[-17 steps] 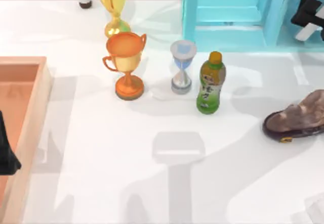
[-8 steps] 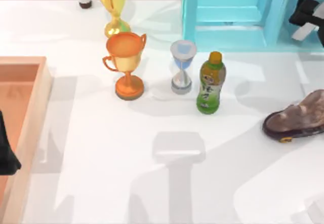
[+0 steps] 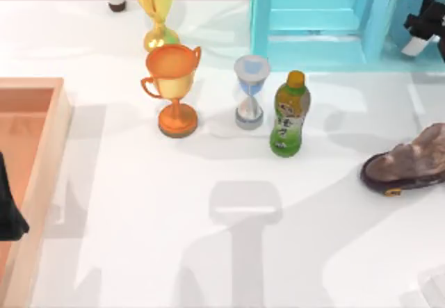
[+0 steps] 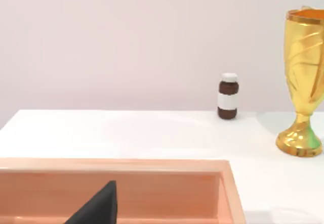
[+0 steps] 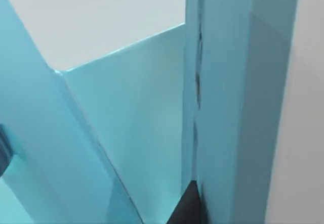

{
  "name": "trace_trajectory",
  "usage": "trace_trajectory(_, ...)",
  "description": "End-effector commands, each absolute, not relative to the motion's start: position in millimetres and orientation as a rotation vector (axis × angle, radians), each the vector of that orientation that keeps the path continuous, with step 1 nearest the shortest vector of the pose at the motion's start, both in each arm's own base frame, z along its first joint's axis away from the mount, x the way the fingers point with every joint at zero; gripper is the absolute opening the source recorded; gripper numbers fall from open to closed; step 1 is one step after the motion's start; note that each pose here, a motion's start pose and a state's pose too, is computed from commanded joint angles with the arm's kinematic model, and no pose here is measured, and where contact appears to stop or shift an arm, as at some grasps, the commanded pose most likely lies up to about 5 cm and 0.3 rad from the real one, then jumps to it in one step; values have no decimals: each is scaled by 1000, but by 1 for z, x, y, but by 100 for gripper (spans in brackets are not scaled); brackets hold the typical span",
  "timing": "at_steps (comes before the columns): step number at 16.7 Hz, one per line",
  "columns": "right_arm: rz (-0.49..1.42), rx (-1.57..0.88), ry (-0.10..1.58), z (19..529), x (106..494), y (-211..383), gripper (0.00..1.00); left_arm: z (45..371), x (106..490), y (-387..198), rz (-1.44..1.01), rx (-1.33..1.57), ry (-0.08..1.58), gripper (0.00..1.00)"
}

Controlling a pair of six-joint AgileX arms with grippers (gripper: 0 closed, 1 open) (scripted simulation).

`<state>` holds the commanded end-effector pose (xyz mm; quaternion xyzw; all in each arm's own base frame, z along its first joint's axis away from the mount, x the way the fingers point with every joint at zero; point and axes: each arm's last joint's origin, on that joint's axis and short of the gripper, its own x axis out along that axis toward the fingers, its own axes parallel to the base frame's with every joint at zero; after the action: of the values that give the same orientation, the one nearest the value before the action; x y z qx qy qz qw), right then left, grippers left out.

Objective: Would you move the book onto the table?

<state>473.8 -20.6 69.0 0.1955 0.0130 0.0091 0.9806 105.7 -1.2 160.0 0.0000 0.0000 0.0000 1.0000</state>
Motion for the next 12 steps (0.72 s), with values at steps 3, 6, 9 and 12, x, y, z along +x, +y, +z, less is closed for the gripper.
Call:
trace_trajectory(3,18,394,26,69,474,-21,2,160,106,-1,0,0,0,100)
trace_trajectory(6,18,394,26,69,474,-21,0,160,106,-1,0,0,0,100)
trace_trajectory(9,18,394,26,69,474,-21,0,160,106,-1,0,0,0,100)
trace_trajectory(12,25,396,28,69,474,-18,0,160,106,-1,0,0,0,100)
